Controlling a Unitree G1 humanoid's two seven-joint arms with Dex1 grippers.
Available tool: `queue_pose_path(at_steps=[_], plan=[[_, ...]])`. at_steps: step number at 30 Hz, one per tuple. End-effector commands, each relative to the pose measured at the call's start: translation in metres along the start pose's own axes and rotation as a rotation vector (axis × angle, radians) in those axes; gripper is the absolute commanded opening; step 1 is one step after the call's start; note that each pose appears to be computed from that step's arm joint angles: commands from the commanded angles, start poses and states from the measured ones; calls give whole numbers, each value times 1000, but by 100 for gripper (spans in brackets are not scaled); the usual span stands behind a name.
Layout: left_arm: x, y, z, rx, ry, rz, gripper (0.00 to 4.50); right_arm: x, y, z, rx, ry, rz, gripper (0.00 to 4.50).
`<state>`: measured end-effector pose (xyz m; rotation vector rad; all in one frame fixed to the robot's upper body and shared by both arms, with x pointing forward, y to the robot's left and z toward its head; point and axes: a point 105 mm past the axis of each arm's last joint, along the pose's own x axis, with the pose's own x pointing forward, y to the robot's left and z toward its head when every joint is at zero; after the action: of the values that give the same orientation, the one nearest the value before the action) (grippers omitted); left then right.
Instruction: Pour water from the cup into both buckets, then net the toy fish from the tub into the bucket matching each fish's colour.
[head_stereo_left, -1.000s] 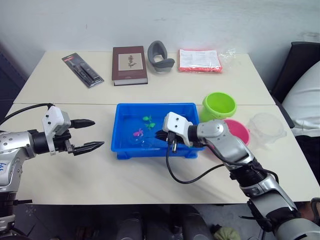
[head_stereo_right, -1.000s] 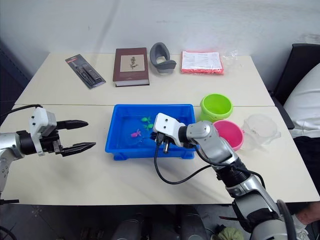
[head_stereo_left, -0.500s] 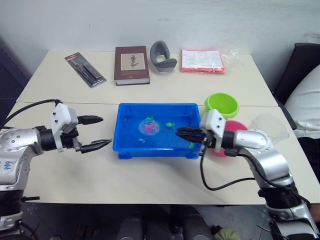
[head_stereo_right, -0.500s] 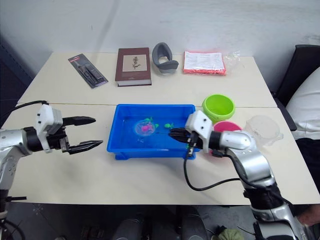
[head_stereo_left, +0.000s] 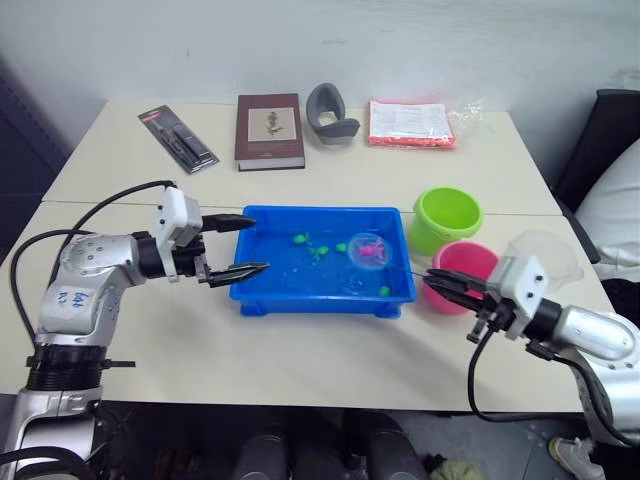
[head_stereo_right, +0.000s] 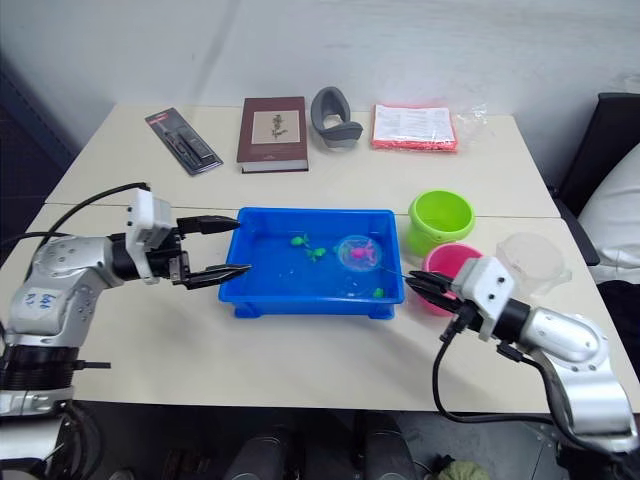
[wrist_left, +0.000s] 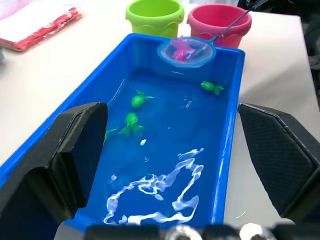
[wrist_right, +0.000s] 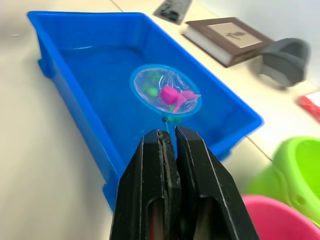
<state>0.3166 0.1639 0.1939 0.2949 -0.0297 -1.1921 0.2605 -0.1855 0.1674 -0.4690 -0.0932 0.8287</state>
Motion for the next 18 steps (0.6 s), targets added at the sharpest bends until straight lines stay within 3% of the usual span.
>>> queue_pose_path(at_steps=[1,12,18], plan=[[10,-1,9,19,-41,-50,449,-22,-6,17,-50,-31,-77,0],[38,0,13,20,-81,-174,449,-90,-13,8,-108,69,-315,0],[44,-2,12,16,-95,-186,449,-103,-17,0,-154,121,-396,0]])
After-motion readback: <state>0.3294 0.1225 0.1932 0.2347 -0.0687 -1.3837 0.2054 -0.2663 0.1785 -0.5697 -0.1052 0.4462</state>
